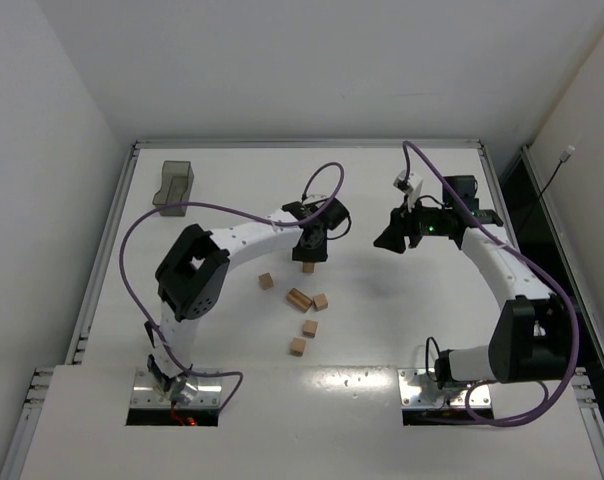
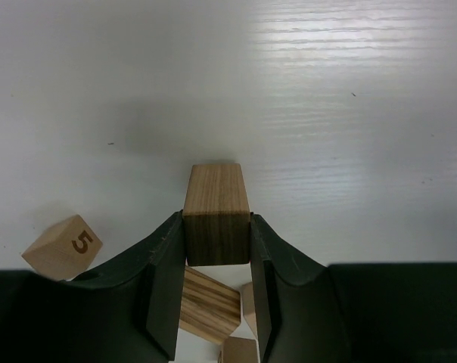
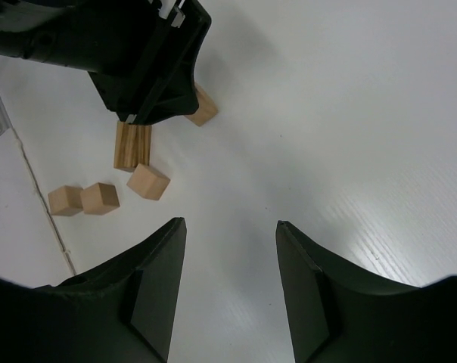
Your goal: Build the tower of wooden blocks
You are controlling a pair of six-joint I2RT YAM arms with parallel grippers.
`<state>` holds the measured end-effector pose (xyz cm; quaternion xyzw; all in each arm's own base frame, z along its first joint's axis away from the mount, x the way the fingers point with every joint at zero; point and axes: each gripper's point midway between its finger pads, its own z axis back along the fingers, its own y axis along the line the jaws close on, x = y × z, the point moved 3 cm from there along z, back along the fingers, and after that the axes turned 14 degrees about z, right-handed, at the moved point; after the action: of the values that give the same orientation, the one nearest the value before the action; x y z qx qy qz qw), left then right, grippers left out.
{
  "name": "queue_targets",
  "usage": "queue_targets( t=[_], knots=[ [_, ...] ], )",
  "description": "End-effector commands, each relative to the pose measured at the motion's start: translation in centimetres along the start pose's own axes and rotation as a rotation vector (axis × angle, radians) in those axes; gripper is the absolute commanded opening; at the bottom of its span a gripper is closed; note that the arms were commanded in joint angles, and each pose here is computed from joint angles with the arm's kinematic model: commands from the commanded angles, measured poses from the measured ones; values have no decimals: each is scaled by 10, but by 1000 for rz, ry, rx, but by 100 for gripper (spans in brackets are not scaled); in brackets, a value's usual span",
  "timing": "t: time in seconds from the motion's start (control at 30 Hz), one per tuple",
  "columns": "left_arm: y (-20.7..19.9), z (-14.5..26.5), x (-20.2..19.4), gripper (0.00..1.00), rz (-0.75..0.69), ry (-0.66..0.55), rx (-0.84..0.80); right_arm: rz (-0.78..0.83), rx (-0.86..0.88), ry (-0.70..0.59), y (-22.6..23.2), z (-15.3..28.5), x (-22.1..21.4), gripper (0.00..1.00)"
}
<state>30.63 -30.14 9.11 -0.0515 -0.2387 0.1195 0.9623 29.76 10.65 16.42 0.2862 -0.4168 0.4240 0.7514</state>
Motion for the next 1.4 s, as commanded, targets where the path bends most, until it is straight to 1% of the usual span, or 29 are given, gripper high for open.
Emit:
queue_targets(
  t=[0.0,0.3,0.53,0.63,0.73,0.77,0.87,0.9,0.97,1.0,1.1,1.13,1.23,1.33,1.37],
  knots=[
    [-4,-1,16,0,70,-46,21,27,-11,-29,-6,1,8,48],
    [1,-12,13,0,77,-10,36,9,11,-17,-6,-4,1,48],
    [-2,-12,12,0,71,2,18,-6,18,-8,-6,-5,-2,48],
    [-1,-14,11,4,80,19,11,3,18,-8,-6,-5,-2,48],
    [0,-16,9,11,70,29,6,3,18,-8,-6,-5,-2,48],
    [0,-16,9,17,70,29,6,3,18,-8,-6,-5,-2,48],
    [-3,-16,7,26,53,45,-15,3,25,-14,-5,-5,-1,48],
    [-5,-16,8,36,56,39,-23,3,25,-14,-5,-5,-1,48],
    [-3,-15,11,48,55,39,-33,13,25,-14,-5,-5,-1,48],
    [-4,-12,13,55,46,33,-42,20,22,-18,-5,-4,1,48],
    [-3,-12,13,65,40,27,-52,22,37,-24,-2,-4,-1,48],
    [-3,-8,17,67,34,13,-55,30,33,-29,-1,-3,1,48],
    [-6,5,25,67,12,-13,-90,42,31,-31,0,-2,1,48],
    [-9,33,41,67,-33,-72,-162,67,42,-26,7,-2,-2,48],
    [-7,53,50,67,-86,-114,-203,91,46,-23,7,-2,-3,48]
  ],
)
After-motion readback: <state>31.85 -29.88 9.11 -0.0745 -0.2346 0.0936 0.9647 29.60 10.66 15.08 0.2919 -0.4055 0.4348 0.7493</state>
